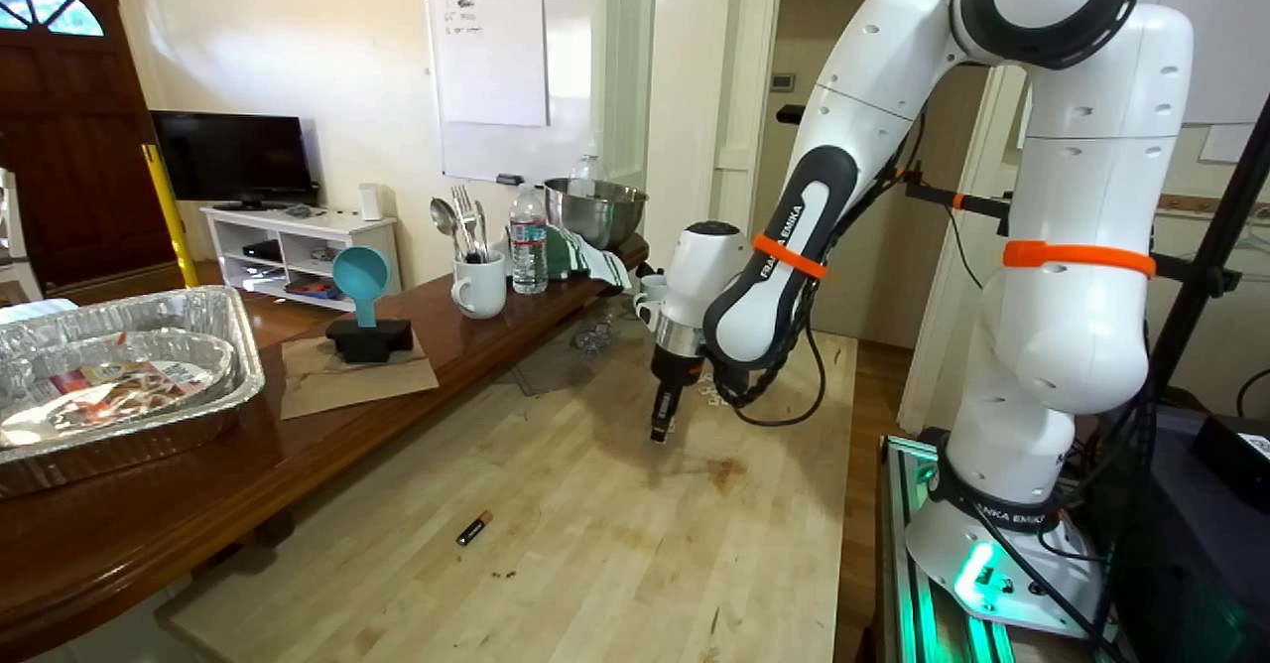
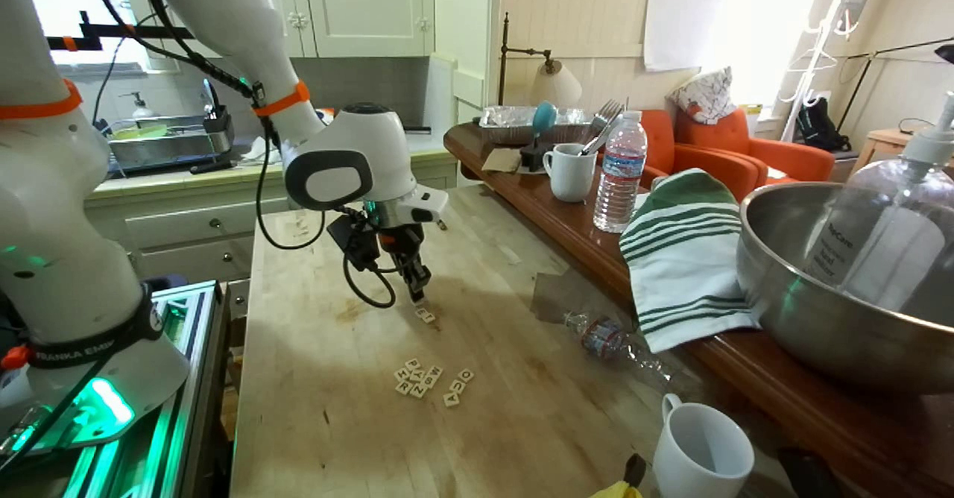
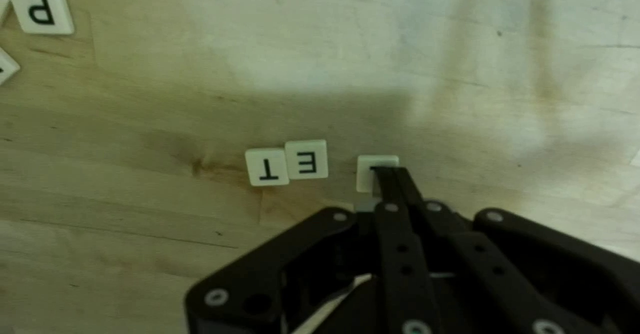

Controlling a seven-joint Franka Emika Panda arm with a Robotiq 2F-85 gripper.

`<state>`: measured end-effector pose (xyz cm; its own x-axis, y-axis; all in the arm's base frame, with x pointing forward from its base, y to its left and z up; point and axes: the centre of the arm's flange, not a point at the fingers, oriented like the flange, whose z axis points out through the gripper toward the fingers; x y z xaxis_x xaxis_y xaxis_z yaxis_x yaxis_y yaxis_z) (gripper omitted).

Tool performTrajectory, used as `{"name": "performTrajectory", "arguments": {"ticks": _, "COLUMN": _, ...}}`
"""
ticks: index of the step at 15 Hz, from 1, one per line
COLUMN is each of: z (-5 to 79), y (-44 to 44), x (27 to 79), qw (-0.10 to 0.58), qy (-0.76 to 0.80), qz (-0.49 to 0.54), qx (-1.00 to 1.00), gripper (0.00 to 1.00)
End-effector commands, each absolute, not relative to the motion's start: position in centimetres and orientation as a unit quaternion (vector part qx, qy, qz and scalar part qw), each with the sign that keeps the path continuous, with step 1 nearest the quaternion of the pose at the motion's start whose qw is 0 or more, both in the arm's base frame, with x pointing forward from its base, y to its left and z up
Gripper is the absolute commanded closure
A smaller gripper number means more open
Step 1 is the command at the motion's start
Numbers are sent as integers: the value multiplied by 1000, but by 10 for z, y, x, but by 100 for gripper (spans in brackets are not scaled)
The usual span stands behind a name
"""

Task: Replace the letter W with L on the pile of letters on the left to spell the word LET

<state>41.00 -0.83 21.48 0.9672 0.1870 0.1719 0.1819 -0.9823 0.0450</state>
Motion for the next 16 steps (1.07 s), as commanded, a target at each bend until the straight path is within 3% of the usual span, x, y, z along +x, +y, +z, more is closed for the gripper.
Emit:
{"name": "performTrajectory", "arguments": {"ticks": 1, "z": 217, "y": -20, "x": 365, "qw": 9, "qy": 99, "qz": 76, "qx": 992, "gripper": 100}}
{"name": "performTrajectory", "arguments": {"ticks": 16, "z": 217, "y": -36, "x": 358, "qw": 8, "qy": 121, "qz": 61, "qx": 991, "gripper": 100}}
